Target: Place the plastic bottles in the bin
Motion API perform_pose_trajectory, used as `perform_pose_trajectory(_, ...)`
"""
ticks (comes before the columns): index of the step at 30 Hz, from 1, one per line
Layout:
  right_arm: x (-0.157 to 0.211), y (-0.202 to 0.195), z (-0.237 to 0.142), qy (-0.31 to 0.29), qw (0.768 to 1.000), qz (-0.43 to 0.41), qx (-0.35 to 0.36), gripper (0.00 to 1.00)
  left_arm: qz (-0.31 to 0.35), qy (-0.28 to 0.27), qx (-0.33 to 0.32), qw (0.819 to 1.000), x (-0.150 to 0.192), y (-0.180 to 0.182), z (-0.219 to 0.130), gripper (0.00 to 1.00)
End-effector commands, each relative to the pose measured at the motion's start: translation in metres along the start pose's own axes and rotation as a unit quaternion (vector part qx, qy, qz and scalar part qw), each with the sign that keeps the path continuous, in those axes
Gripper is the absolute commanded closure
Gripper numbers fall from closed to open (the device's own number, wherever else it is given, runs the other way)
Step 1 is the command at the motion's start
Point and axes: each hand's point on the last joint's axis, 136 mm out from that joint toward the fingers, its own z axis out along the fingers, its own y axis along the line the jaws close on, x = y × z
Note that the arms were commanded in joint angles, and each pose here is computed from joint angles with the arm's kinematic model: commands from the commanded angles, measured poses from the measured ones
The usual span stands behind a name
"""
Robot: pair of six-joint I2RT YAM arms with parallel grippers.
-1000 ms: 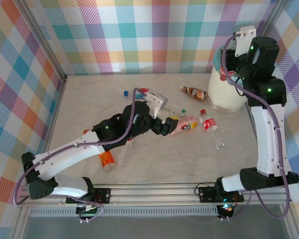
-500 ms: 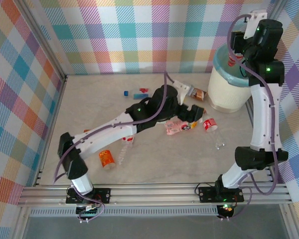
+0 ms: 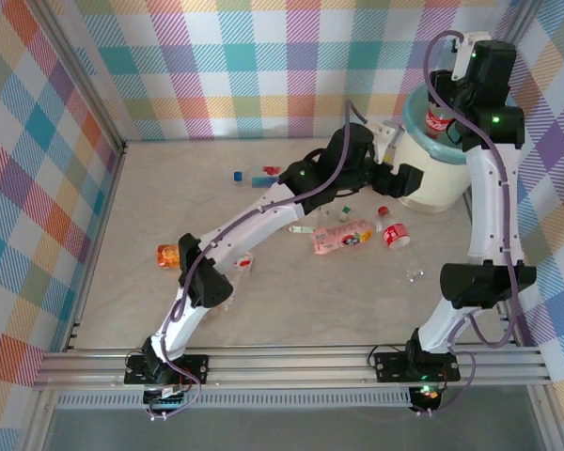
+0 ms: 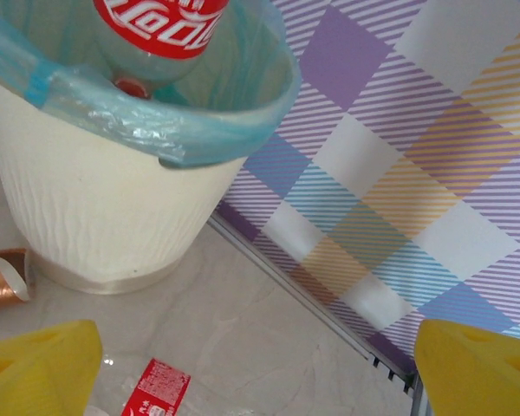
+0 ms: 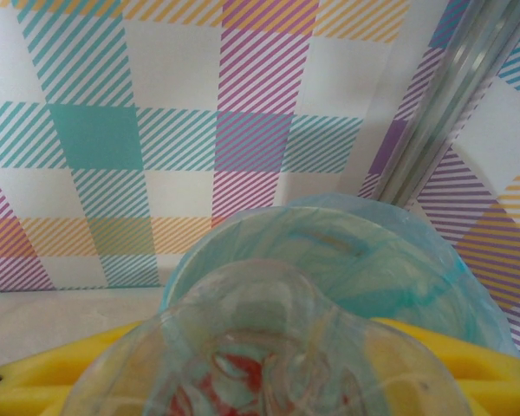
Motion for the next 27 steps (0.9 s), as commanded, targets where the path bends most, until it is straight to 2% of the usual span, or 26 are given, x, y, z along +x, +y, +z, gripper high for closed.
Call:
perform_pose_trajectory(1, -0.015, -0.007, -0.013, -0.021, 1.000, 0.011, 0.007, 0.31, -0.027, 0.005, 0.005, 1.000, -0.004, 0.002, -0.003, 0.07)
perform_pose_trajectory(5, -0.015, -0.008, -0.013, -0.021, 1.000, 0.009, 0.007, 0.27, -0.030, 0.015, -0.008, 0.999, 0.002, 0.008, -0.002, 0.08)
perform_pose_trajectory(20, -0.016, -0.006, -0.011, -0.017, 1.000, 0.008, 0.001, 0.28, -0.044, 0.018, -0.024, 0.999, 0.003, 0.020, -0.002, 0.08)
perform_pose_trajectory(24, -0.019, 0.001, -0.015, -0.019, 0.999, 0.018, -0.020, 0.28, -0.046, 0.029, -0.037, 0.998, 0.005, 0.026, -0.010, 0.09)
perform_pose_trajectory(27, -0.024, 0.012, -0.031, -0.021, 0.997, 0.051, -0.055, 0.30, -0.033, 0.048, -0.077, 0.995, 0.008, 0.036, -0.029, 0.10)
